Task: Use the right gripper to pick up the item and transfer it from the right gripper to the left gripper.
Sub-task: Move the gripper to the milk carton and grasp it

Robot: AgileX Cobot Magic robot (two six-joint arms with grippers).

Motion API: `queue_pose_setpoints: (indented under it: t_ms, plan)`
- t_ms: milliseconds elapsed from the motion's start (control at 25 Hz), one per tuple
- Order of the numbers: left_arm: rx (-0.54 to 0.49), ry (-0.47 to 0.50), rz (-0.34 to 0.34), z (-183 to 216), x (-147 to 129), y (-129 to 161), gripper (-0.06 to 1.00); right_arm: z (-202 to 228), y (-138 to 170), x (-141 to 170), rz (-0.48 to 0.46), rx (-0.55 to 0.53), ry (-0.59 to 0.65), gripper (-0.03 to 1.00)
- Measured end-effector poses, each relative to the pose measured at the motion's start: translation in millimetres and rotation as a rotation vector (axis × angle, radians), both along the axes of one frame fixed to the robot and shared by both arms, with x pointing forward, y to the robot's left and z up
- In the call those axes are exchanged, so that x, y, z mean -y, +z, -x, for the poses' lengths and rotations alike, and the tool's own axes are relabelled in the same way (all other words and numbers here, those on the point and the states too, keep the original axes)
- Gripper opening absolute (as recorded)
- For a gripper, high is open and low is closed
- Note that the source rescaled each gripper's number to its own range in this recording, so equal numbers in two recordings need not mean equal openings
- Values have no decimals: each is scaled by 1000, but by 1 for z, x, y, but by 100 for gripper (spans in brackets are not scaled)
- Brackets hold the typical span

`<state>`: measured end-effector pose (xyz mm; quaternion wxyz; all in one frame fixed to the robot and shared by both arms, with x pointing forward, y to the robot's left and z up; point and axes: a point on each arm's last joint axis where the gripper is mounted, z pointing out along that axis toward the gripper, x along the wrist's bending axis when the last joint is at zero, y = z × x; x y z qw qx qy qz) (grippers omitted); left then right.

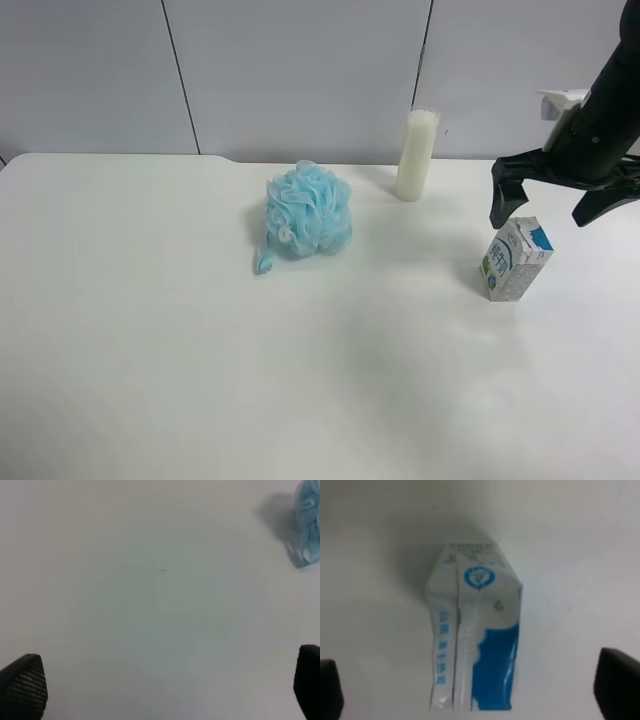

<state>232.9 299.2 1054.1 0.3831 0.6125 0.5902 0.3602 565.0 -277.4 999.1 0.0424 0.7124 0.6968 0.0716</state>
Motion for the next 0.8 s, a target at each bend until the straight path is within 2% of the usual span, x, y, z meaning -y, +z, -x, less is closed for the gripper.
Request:
queue_pose_setpoints:
  t_ms: [360,560,720,800]
  plan:
    - [0,0,0,0,0,0,100,-13,-38,0,10,-76,1,98]
    - [0,0,0,0,0,0,100,-18,-55,0,12,-102,0,87]
    - [0,0,0,0,0,0,100,-19,-64,0,14,-124,0,84]
    - [0,0,0,0,0,0,100,-20,-67,0,14,-133,0,78]
